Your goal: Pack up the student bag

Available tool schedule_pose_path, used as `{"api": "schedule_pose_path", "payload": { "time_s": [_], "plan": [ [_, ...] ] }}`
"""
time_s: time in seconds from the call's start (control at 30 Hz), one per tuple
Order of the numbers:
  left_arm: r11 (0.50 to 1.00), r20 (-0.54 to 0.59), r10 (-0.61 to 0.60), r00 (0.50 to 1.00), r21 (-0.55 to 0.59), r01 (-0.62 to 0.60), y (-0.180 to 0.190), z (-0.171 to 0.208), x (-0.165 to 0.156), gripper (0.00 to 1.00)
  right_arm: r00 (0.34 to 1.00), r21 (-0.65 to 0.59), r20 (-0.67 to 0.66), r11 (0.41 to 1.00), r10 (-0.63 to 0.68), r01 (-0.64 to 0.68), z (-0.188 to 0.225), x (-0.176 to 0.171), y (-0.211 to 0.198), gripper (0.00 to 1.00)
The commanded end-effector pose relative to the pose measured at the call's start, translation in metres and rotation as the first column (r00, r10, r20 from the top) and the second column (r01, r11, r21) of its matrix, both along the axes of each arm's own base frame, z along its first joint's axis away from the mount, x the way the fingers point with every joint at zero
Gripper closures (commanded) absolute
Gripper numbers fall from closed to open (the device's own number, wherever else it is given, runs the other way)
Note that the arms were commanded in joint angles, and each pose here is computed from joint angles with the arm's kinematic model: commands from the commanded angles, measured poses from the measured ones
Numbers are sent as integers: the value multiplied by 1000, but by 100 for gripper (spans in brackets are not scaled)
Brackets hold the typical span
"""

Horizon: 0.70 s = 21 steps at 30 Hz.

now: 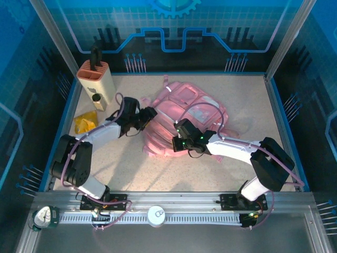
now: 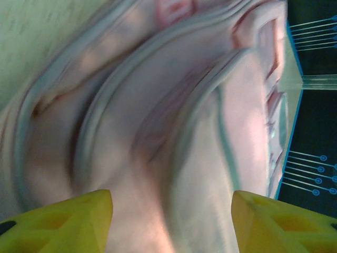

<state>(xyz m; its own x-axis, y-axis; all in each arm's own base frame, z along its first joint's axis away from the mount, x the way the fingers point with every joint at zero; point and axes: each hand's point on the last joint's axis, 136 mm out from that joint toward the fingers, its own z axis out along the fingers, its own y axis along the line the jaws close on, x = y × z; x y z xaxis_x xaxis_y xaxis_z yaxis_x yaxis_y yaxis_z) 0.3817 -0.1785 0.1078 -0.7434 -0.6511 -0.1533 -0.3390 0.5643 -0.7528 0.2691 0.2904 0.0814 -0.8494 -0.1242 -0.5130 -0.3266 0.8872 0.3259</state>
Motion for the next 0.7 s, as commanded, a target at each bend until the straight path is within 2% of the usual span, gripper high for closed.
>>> {"api": "schedule_pose_path", "payload": {
  "time_s": [0.0,0.17,0.33,0.43,0.5,0.67],
  "plan": [
    [989,7,52,999,-136,-50,-25,13,-11,36,1000,27,-7,1000,10,-10,3,-1,9,100],
    [989,12,27,1000,-144,-24,-57,13,-24,37,1000,34,3,999,3,-3,5,0,10,100],
    [986,16,24,1000,-168,-21,-81,8,-25,46,1000,29,8,1000,11,-11,6,0,12,100],
    [984,20,7,1000,-178,-3,-92,8,-23,57,1000,20,13,1000,14,-14,6,1,13,100],
    [986,24,4,1000,-167,0,-93,6,-23,69,1000,8,19,1000,13,-14,7,2,11,100],
    [995,25,16,1000,-95,-13,-74,6,-17,95,999,-51,36,999,4,-2,12,1,-4,100]
  ]
}}
